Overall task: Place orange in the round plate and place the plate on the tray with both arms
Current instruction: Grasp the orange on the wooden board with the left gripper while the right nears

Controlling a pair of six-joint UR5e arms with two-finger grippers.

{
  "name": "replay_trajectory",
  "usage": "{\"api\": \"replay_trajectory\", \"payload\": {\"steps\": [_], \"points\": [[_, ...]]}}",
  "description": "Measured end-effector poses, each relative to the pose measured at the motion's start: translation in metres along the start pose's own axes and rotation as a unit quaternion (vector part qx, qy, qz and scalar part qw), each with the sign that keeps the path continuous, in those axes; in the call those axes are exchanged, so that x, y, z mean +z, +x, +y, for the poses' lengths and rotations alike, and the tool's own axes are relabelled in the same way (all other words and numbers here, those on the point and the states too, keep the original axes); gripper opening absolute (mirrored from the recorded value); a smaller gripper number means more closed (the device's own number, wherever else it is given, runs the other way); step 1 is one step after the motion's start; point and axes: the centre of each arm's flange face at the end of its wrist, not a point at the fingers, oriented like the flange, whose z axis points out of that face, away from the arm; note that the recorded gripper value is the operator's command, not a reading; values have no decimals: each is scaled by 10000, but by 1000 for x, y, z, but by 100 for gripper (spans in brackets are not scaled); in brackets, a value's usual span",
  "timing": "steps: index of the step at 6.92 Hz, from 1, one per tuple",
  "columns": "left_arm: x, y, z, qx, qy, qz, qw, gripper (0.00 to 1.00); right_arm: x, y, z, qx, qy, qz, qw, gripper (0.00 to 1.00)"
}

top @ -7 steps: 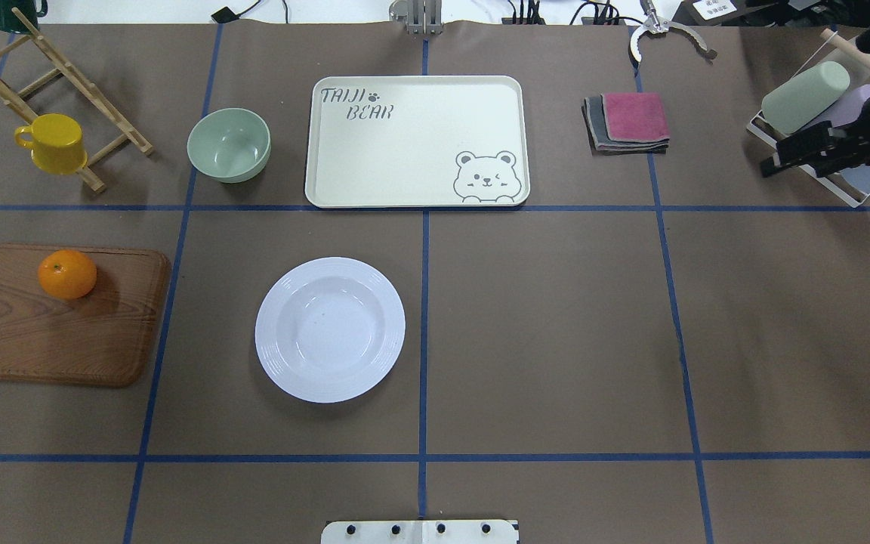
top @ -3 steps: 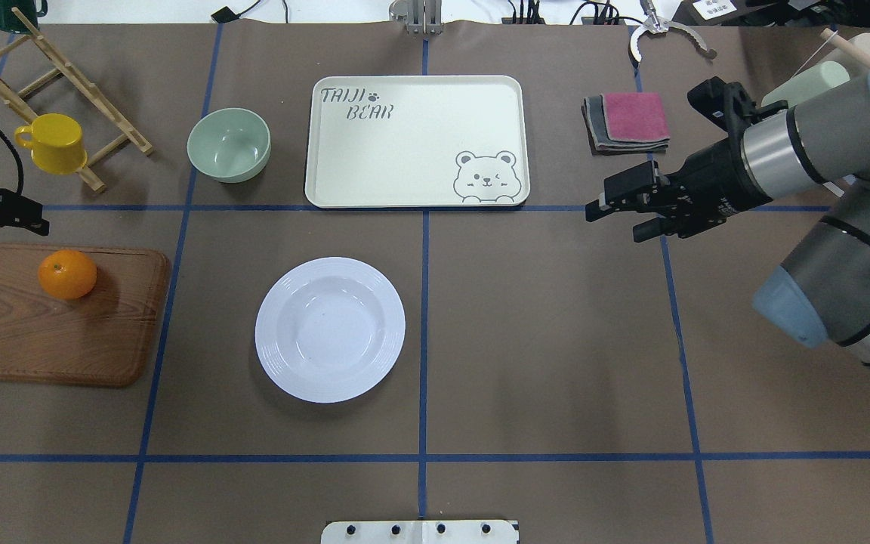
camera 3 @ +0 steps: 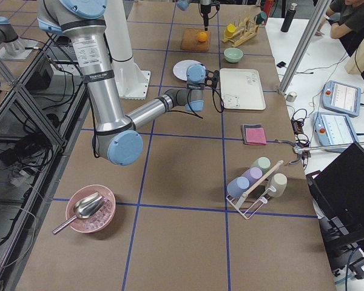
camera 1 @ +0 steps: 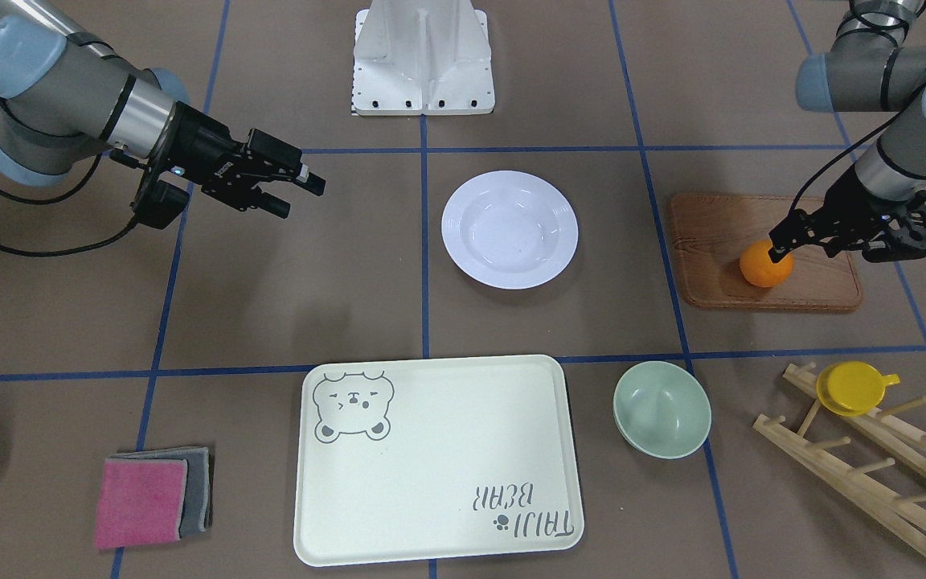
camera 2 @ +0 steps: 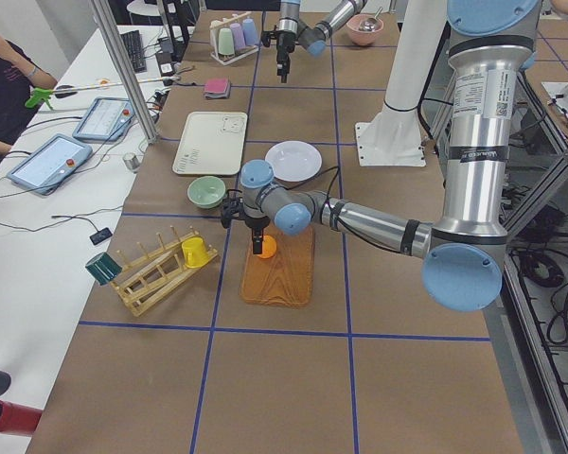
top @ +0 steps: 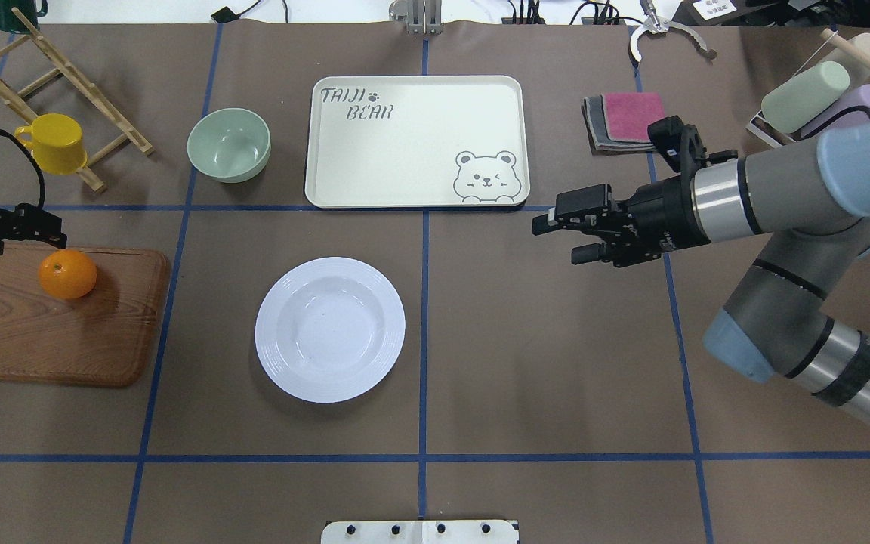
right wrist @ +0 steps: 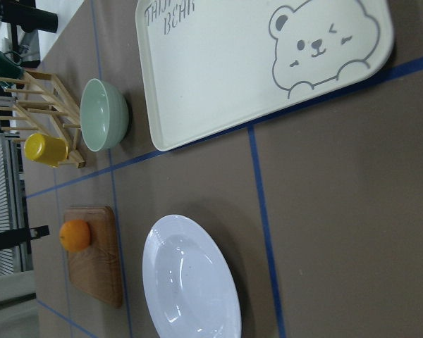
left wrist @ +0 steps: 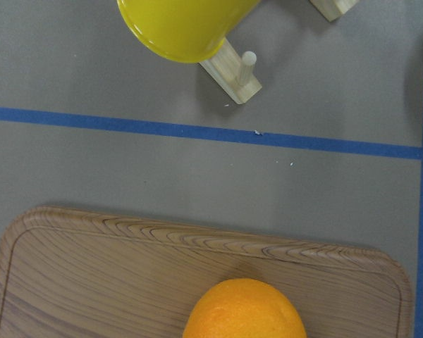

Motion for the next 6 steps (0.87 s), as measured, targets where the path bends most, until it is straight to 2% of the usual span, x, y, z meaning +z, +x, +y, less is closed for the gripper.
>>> {"api": "replay_trajectory", "payload": {"steps": [2,6], "points": [[19,-3,-2,-48,-21,40,10000,98,17,1,16,90,12,-176,9998,100],[46,19,5,-163,-1,-53,9999,97,25,3,22,104,16,-196,9998,100]]}}
